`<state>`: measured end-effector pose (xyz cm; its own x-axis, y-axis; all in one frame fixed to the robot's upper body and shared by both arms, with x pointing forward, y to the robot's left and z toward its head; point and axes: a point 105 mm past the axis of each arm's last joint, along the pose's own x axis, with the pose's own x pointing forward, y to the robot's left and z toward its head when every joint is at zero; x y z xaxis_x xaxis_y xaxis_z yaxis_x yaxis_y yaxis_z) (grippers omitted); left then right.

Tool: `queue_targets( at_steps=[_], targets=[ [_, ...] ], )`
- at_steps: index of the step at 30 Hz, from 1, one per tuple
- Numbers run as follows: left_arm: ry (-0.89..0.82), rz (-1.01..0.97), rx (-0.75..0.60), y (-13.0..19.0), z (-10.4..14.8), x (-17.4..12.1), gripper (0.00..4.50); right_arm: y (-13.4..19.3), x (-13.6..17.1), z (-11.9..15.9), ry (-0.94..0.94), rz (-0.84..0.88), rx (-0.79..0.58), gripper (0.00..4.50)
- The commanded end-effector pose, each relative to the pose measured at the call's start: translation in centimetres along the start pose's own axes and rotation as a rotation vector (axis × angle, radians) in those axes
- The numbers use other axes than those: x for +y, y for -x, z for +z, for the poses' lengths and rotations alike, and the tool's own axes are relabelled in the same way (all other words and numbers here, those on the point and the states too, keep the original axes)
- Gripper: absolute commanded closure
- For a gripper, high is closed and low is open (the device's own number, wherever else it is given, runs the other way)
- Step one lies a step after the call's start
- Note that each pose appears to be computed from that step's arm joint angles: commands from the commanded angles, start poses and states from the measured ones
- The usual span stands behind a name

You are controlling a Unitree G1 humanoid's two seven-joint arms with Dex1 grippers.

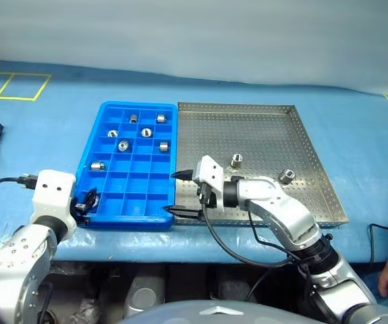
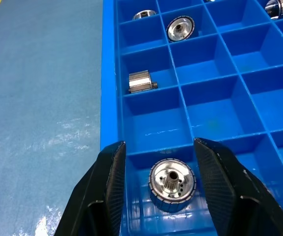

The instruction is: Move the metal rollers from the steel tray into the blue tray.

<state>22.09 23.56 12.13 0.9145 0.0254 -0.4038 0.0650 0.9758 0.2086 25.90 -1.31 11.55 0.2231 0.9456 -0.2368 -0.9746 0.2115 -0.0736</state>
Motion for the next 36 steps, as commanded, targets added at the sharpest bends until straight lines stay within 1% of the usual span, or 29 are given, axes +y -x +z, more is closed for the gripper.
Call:
queue_targets(
  at_steps=[1,3,6,10,16,19,22,26,29,36],
  targets=[
    [0.002,-0.067,-0.095,0.0,1.9,-1.0,2.12,1.0,-0.8,1.2,0.035,-0.084,-0.042,0.00],
    [0.021,-0.137,-0.160,-0.1,3.0,-2.2,2.12,1.5,-1.5,1.1,0.033,-0.146,-0.035,0.00],
    [0.050,-0.338,-0.256,-0.6,4.8,-5.7,2.12,2.3,-3.4,0.8,0.009,-0.310,-0.004,0.00],
    [0.042,-0.586,-0.283,-2.5,5.7,-10.8,2.12,3.9,-4.7,-1.2,0.038,-0.458,0.153,0.00],
    [-0.071,-0.740,-0.298,-5.1,6.4,-15.2,2.12,6.6,-5.6,-2.0,0.019,-0.627,0.221,0.00],
    [-0.095,-0.795,-0.313,-5.7,6.9,-16.4,2.12,7.9,-5.9,-2.6,-0.026,-0.714,0.245,0.00],
    [-0.099,-0.854,-0.339,-5.7,7.4,-17.2,2.12,9.2,-6.2,-3.5,-0.080,-0.805,0.281,0.00],
    [-0.122,-0.899,-0.337,-5.6,7.2,-17.8,2.12,10.2,-6.6,-4.2,-0.188,-0.896,0.256,0.00],
    [-0.129,-0.900,-0.328,-6.0,7.0,-17.8,2.12,10.6,-6.6,-4.8,-0.223,-0.918,0.275,0.00],
    [-0.121,-0.916,-0.328,-5.9,6.9,-18.2,2.12,10.2,-6.2,-5.9,-0.283,-0.896,0.290,0.00]
  ],
)
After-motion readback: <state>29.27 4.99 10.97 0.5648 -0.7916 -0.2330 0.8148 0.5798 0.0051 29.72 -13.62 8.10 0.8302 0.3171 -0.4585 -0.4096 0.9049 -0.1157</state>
